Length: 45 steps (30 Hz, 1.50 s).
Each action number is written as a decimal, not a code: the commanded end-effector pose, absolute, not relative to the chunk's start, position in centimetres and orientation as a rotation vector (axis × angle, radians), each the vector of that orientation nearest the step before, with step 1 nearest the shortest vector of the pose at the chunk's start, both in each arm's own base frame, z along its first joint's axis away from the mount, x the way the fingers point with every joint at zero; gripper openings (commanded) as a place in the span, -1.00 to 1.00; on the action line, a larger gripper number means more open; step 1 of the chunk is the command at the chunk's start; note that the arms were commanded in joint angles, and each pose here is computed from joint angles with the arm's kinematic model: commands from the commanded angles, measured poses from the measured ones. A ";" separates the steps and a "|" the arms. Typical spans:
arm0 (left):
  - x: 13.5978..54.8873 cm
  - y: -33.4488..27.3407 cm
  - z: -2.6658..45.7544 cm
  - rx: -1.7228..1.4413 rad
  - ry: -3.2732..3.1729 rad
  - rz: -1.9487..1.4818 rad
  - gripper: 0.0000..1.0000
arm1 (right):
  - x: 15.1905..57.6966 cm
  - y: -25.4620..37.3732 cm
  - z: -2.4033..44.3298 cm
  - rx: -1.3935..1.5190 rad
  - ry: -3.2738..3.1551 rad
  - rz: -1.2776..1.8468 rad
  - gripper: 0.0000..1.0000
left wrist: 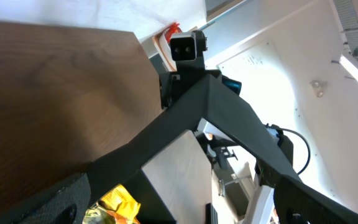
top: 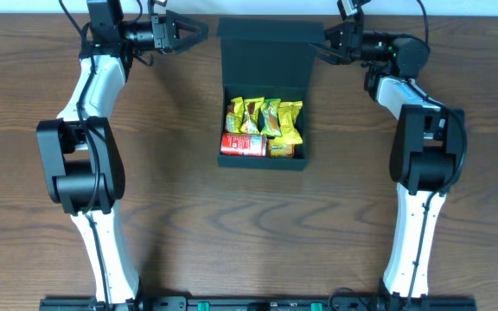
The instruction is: Pack container
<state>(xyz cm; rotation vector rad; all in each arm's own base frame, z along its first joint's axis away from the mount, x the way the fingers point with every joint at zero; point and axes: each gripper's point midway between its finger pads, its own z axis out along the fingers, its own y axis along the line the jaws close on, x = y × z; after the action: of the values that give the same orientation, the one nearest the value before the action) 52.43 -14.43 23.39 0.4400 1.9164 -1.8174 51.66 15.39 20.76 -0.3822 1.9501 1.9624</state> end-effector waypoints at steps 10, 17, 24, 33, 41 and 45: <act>54.3 -14.0 24.7 0.503 1.822 -1.649 0.91 | 50.6 17.9 21.0 -0.476 1.934 1.965 0.22; 54.2 -16.7 25.0 0.575 1.784 -1.615 0.91 | 50.3 18.6 21.0 -0.491 1.936 1.974 0.21; 54.7 -18.7 24.8 0.575 1.777 -1.565 -0.19 | 50.2 18.9 21.0 -0.488 1.946 1.985 0.19; 55.6 -17.7 24.9 0.491 1.798 -1.556 -0.59 | 50.2 18.9 21.0 -0.489 1.946 1.985 0.20; 55.6 -17.1 28.9 0.524 1.666 -1.554 0.66 | 50.2 18.9 21.0 -0.489 1.946 1.985 0.20; 55.9 -16.9 29.0 0.509 1.657 -1.535 0.14 | 50.2 18.9 21.0 -0.489 1.946 1.985 0.20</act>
<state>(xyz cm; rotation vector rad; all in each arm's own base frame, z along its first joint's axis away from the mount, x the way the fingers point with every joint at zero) 55.49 -17.11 28.75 0.5434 1.6522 -1.5310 50.92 17.74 20.80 -0.4298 1.9544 1.9900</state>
